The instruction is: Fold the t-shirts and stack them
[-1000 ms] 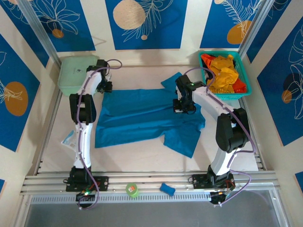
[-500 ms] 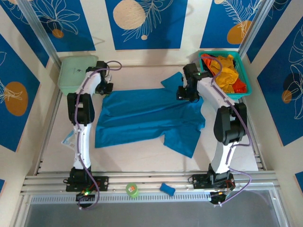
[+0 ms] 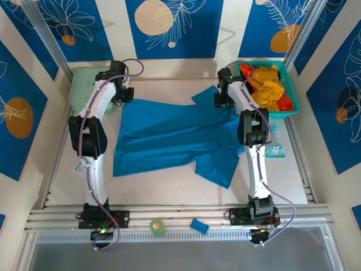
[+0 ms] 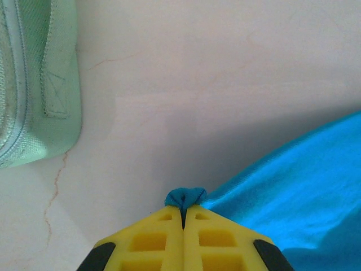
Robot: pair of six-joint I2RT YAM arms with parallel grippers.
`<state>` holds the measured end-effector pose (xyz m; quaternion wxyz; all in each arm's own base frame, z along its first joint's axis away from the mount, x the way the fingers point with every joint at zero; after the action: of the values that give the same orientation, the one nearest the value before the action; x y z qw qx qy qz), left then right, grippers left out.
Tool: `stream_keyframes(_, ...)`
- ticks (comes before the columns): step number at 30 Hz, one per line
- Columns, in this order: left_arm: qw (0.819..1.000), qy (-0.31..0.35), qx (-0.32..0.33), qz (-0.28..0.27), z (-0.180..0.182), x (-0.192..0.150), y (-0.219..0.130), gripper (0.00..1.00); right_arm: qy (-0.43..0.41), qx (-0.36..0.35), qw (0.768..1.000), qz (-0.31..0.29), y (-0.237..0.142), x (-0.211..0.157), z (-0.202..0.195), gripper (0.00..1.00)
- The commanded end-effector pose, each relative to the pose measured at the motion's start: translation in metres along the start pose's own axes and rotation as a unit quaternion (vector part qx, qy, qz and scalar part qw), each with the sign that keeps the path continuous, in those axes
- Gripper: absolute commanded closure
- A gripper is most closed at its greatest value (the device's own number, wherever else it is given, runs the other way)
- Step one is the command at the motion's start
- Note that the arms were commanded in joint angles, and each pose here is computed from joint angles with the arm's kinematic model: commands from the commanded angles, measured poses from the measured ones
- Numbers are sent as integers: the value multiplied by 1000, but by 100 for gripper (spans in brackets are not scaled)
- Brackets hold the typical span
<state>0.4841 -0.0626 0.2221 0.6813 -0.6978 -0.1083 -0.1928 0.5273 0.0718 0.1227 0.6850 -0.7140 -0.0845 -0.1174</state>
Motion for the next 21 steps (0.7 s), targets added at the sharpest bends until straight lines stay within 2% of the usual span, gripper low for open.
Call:
stream_keyframes(1, 1000, -1, 3, 13, -4, -8, 3, 100, -9, -13, 999, 37, 8, -6, -5, 61)
stream_keyframes(4, 1000, -1, 5, 13, -5, -10, 2, 100, -15, -9, 998, 57, 21, -13, 1, 67)
stream_keyframes(10, 1000, -1, 13, 11, -4, -15, 2, 100, -22, -2, 997, 80, 26, -27, 13, 100)
stream_keyframes(16, 1000, -1, 21, 8, -2, -16, 2, 100, -5, 16, 998, 52, -23, -36, 28, 100)
stream_keyframes(21, 1000, -2, 29, -1, -1, -16, -1, 100, 26, 38, 998, 41, -63, -62, 48, 100)
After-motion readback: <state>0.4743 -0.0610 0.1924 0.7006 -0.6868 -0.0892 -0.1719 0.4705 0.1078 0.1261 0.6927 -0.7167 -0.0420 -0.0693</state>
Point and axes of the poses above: each hand's point on the last joint's axis, 136 mm out from that joint toward the fingers, its own y axis out along the fingers, its own z axis along the line the jaws close on, x = y × z, the point moved 9 cm from there along -y, back along the fingers, and after that the axes turned 4 degrees about y, right-handed, at the moved point
